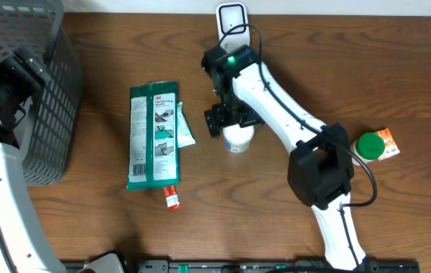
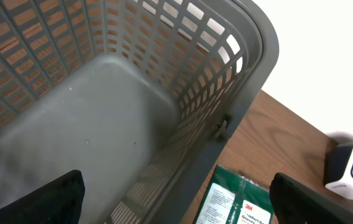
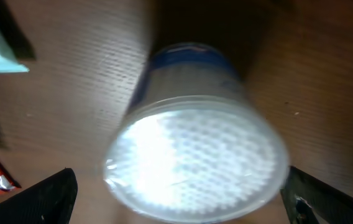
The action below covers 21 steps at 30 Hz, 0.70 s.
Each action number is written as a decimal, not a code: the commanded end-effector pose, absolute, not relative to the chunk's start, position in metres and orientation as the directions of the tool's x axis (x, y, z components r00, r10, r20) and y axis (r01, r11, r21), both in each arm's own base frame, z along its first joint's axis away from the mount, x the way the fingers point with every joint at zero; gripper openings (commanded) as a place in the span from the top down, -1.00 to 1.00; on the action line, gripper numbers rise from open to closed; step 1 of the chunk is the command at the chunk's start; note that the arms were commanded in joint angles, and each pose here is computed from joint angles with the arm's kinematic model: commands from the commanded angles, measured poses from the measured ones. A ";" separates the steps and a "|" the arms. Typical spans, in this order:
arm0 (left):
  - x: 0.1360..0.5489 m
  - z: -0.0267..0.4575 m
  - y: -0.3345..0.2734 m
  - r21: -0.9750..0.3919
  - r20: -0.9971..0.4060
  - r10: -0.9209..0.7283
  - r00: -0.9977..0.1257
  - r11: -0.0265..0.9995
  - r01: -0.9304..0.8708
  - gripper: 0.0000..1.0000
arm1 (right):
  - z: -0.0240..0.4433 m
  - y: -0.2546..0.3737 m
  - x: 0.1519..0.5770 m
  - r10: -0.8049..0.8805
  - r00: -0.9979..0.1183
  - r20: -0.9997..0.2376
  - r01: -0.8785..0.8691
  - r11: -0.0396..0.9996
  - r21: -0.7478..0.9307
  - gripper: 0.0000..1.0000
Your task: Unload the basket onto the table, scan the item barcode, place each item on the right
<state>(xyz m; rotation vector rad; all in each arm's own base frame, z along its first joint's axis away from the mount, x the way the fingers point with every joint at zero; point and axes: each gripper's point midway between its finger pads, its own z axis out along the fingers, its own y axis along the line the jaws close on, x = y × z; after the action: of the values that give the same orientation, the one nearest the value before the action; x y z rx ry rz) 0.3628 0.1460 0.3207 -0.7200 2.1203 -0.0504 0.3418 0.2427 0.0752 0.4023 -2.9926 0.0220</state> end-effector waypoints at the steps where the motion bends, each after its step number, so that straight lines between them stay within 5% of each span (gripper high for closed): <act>1: 0.362 0.325 0.148 -0.288 -0.736 -0.513 -0.442 0.828 -0.481 -0.87 | 0.067 0.233 0.343 -0.224 -0.968 0.115 -0.235 0.967 -0.098 -0.99; 21: 0.362 0.325 0.148 -0.288 -0.736 -0.513 -0.442 0.828 -0.481 -0.87 | 0.041 0.237 0.341 -0.280 -0.952 0.123 -0.290 0.955 -0.065 -0.99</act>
<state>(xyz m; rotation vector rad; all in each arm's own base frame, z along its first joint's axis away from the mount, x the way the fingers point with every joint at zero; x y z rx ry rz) 0.3628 0.1460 0.3207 -0.7196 2.1204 -0.0502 0.3447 0.2357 0.0498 0.3875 -3.0249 0.1378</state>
